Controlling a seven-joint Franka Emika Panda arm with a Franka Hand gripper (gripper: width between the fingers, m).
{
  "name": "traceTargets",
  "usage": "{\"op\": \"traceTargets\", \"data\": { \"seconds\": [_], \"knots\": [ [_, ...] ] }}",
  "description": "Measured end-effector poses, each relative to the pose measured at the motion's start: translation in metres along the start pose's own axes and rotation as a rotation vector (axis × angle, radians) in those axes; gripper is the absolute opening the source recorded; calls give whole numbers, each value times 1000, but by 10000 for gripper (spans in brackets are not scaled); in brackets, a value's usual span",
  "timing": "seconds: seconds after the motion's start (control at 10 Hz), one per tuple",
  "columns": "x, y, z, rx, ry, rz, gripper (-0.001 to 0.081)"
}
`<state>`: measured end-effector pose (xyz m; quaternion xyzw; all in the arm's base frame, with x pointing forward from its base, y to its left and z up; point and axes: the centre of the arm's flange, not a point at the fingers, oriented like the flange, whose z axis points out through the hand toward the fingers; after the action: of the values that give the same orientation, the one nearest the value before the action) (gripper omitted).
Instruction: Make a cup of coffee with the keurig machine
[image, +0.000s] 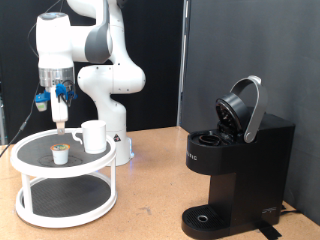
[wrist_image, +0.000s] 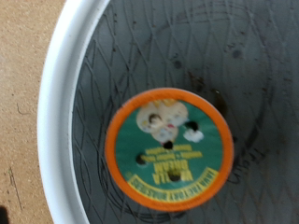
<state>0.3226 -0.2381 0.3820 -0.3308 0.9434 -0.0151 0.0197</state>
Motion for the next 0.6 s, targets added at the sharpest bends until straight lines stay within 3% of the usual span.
{"op": "traceTargets", "data": {
  "seconds": [0.6],
  "knots": [
    [-7, -6, 45, 36, 32, -6, 734]
  ]
}}
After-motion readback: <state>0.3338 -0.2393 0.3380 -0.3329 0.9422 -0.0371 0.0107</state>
